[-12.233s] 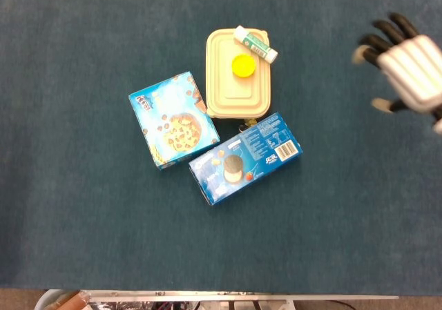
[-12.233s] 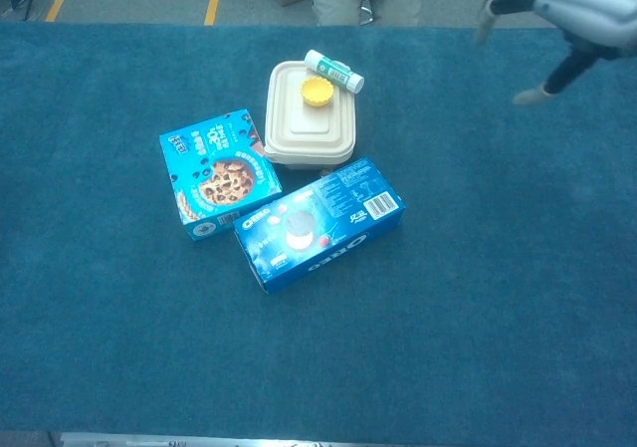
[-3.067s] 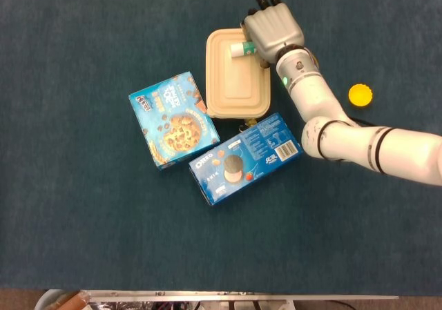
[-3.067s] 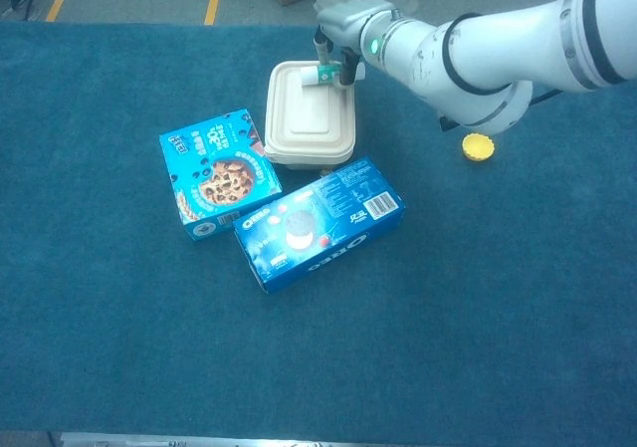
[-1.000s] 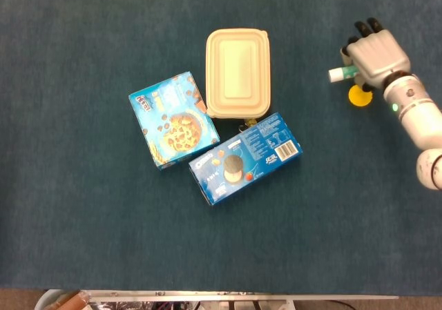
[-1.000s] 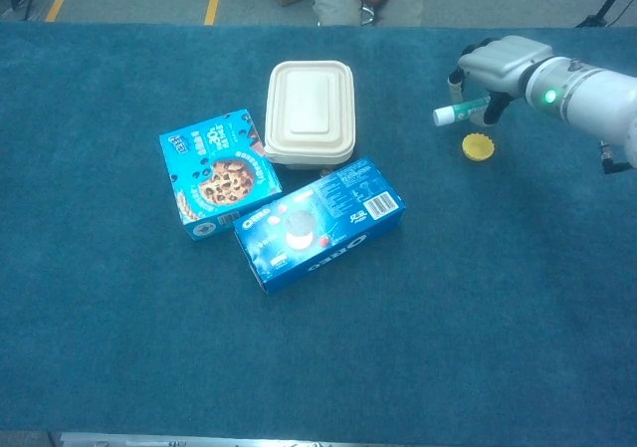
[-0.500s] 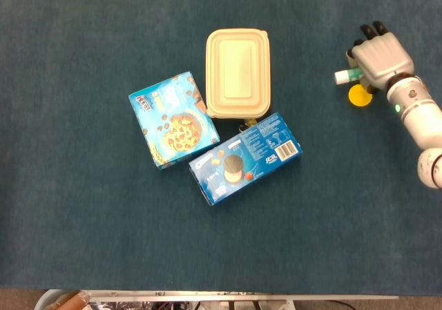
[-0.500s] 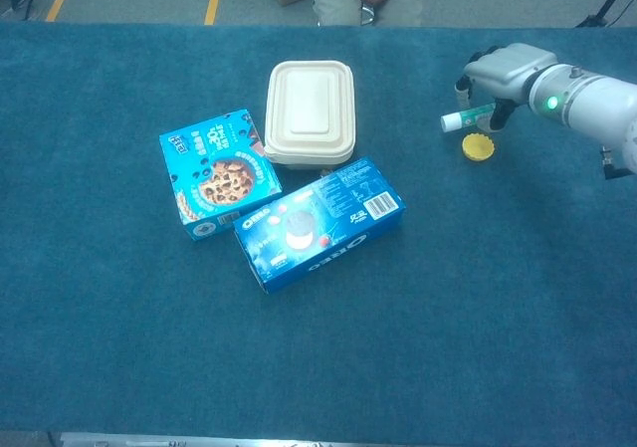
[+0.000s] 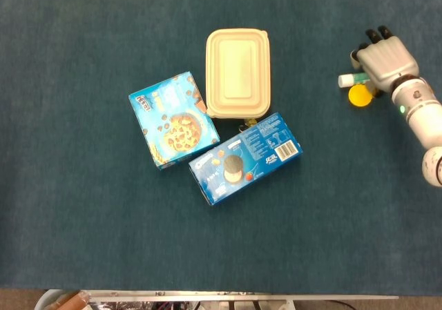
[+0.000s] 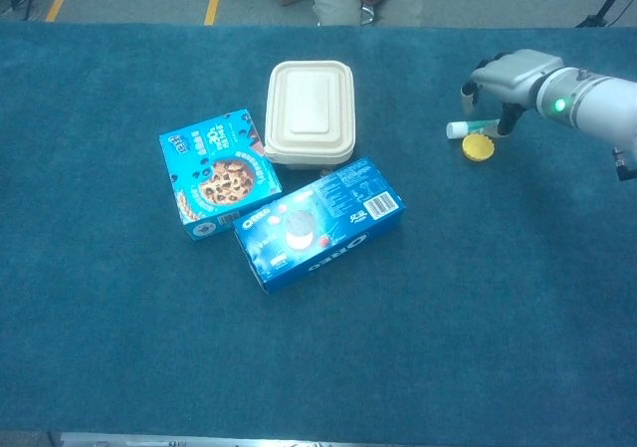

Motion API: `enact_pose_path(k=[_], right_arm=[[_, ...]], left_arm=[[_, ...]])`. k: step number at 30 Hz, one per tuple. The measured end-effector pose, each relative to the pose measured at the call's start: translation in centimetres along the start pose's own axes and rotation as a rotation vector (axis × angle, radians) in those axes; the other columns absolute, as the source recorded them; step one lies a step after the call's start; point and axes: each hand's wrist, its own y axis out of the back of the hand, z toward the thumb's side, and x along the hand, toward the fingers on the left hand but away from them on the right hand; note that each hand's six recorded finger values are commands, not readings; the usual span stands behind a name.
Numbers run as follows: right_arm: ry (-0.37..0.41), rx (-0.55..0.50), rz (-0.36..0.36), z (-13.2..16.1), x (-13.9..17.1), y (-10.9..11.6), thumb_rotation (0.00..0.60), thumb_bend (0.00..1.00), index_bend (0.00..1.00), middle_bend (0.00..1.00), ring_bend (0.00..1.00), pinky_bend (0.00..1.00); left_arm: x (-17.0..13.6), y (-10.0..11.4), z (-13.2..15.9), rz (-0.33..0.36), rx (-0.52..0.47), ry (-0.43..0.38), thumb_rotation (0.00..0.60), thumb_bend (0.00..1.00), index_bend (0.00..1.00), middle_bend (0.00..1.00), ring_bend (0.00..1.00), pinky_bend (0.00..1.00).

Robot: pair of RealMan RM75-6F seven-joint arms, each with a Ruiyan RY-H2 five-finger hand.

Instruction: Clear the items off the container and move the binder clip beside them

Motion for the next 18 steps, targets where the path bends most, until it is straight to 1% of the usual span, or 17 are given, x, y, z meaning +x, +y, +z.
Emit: enact_pose_path(k=[6,9,12,15,18], right_arm=[[0.006,-0.011,0.002,0.1,0.2,0.2,0.6,0.32,0.32,0.27,0.05,0.0],[0.018,-0.032,-0.009,0.3,0.4,0.7,0.6,0.32,0.32,0.27,0.05,0.0],[0.043,-0.054,-0.033,0.9,1.0,1.7,0.6,0.31,0.32,0.27,0.05,0.0],[0.079,-0.077,-0.074,1.5,1.9,3.2,0.6,0.3,0.32,0.27,0.05,0.0],[0.122,-0.09,-0.13,2.2,3.1,5.3,0.6,0.27,0.32,0.27,0.05,0.0]], left_arm=[[0.0,-0.1,0.1,-0.004,0.0,-0.002,0.6,0.39,0.18,0.13,0.06,0.05],[0.1,-0.1,0.0,-0.002,0.0,-0.001,0.6,0.39,0.18,0.13,0.06,0.05],[0.1,-0.1,0.0,-0.004,0.002,0.0,0.6,0.39,0.18,0.13,0.06,0.05],[0.1,-0.1,0.0,-0.005,0.002,-0.002,0.6,0.39,0.18,0.13,0.06,0.05],[0.2,-0.2,0.1,-0.009,0.003,-0.003,0.6,0.39,0.18,0.13,0.06,0.05]])
